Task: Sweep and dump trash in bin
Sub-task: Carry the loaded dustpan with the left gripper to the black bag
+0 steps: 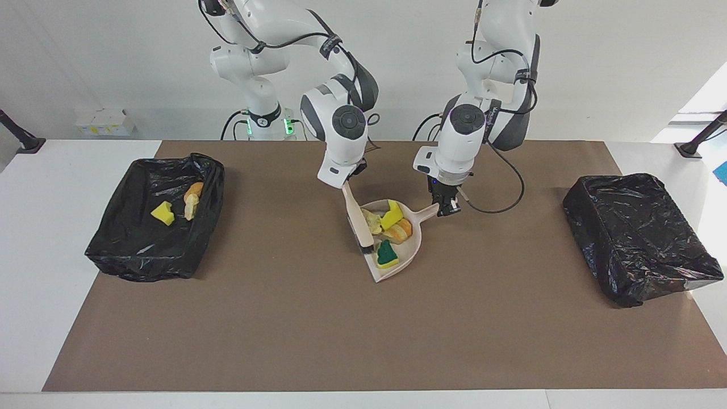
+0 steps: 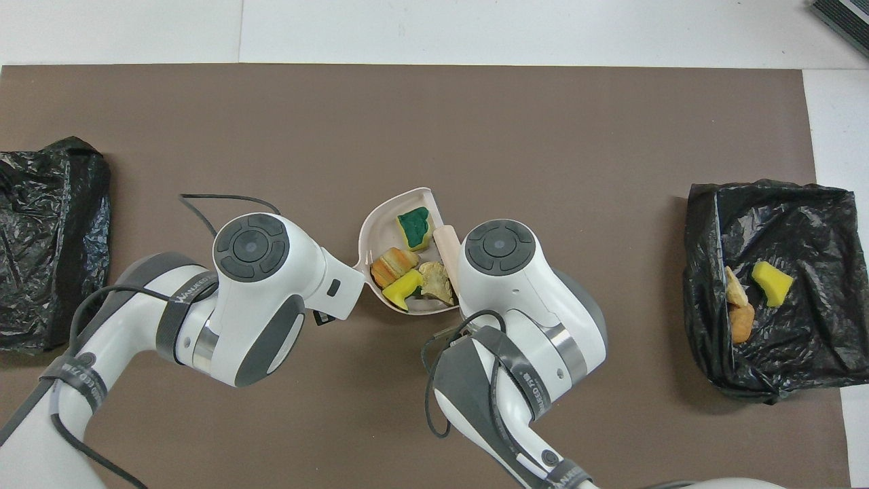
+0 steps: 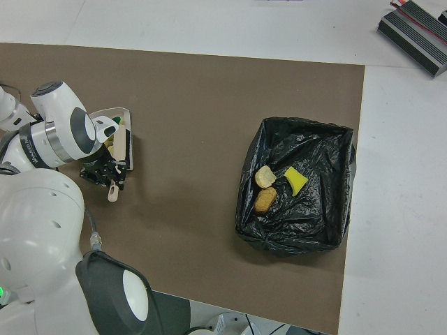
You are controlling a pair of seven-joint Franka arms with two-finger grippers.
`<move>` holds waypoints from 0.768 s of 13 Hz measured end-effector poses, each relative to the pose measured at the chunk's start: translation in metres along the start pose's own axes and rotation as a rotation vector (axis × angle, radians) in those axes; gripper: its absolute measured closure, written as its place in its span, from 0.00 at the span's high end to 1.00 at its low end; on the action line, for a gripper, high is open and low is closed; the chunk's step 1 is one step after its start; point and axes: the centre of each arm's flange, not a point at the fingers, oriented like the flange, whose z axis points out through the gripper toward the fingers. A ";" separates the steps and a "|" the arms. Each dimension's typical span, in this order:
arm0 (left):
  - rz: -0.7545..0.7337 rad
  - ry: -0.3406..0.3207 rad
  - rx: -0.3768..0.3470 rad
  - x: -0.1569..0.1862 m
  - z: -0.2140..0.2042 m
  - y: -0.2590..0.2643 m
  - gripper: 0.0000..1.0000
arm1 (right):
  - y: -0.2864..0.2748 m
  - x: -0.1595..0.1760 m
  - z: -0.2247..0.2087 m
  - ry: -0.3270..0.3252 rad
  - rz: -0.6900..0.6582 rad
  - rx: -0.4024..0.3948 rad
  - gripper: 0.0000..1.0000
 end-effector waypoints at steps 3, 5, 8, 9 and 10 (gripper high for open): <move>0.023 0.017 0.018 -0.010 0.006 -0.008 0.33 | -0.001 -0.011 -0.027 0.020 0.001 -0.002 0.26; 0.036 0.018 0.019 -0.022 0.005 -0.019 0.33 | 0.000 -0.022 -0.043 0.039 0.010 -0.005 0.26; 0.058 0.017 0.015 -0.056 -0.003 -0.046 0.33 | 0.001 -0.044 -0.070 0.058 0.052 0.005 0.26; 0.071 0.024 0.005 -0.069 -0.012 -0.057 0.33 | -0.001 -0.051 -0.075 0.059 0.083 0.001 0.26; 0.086 0.039 -0.011 -0.084 -0.025 -0.070 0.33 | -0.005 -0.056 -0.078 0.061 0.112 0.000 0.26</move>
